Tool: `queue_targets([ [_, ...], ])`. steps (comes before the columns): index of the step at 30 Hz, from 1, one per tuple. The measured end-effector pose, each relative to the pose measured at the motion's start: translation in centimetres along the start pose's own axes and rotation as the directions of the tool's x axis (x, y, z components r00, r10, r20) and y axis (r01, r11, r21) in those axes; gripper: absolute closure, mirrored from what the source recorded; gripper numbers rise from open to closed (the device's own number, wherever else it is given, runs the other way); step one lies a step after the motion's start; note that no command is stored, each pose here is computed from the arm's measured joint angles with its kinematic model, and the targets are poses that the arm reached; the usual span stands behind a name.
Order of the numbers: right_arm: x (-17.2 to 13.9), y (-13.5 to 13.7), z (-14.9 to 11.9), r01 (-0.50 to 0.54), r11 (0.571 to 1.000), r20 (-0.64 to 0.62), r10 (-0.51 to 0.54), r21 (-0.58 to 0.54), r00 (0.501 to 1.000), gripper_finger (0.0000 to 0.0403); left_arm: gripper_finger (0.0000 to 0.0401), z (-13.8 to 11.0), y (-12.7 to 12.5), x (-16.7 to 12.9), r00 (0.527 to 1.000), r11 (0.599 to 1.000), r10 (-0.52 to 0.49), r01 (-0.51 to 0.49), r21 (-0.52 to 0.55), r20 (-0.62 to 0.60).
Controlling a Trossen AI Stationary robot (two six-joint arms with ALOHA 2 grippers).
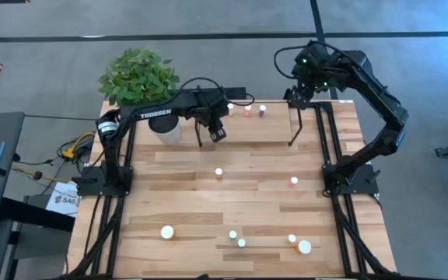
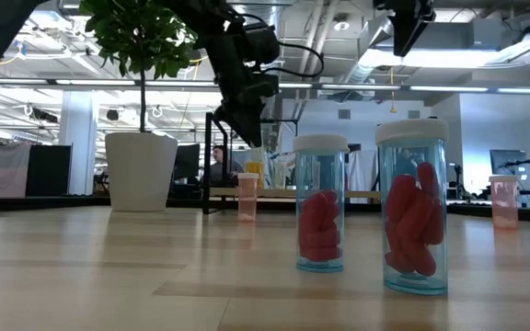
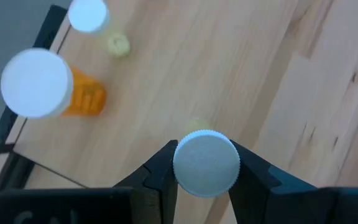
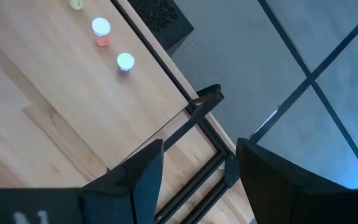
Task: Pick and place medicine bottles onto shelf by color
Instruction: Put the left yellow pill bottle on the shelf
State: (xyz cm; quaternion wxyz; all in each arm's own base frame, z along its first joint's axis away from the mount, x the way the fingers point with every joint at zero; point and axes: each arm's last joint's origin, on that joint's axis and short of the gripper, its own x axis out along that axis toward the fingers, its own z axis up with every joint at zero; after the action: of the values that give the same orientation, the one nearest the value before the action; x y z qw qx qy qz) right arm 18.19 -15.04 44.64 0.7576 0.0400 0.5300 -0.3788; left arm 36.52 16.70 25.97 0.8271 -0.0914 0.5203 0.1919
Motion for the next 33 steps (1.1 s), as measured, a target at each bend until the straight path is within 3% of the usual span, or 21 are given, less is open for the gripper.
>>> queue_targets([
  [9,-0.4,1.1,0.9,-0.017,1.000,0.097,0.018,-0.013,0.995,0.0178,0.0301,0.1,0.8,0.5,0.999,0.998,0.051,-0.052,-0.030,-0.006],
  [18,-1.0,2.1,1.8,-0.035,0.999,0.193,0.040,-0.026,0.980,0.0178,0.0301,0.6,0.6,2.1,1.000,0.998,0.001,-0.002,0.070,0.020],
  [21,-1.2,2.5,2.1,-0.042,0.999,0.221,0.048,-0.032,0.974,0.0178,0.0301,0.2,0.7,2.9,1.000,0.995,0.003,-0.001,0.095,-0.024],
  [31,-1.8,3.8,2.3,-0.064,0.996,0.262,0.079,-0.068,0.962,0.0178,0.0301,0.5,2.0,4.5,1.000,0.998,0.027,-0.027,0.057,-0.001],
  [33,-1.9,4.0,2.3,-0.068,0.995,0.266,0.087,-0.077,0.960,0.0178,0.0301,0.0,2.0,5.1,0.998,0.998,0.022,-0.019,0.052,-0.052],
])
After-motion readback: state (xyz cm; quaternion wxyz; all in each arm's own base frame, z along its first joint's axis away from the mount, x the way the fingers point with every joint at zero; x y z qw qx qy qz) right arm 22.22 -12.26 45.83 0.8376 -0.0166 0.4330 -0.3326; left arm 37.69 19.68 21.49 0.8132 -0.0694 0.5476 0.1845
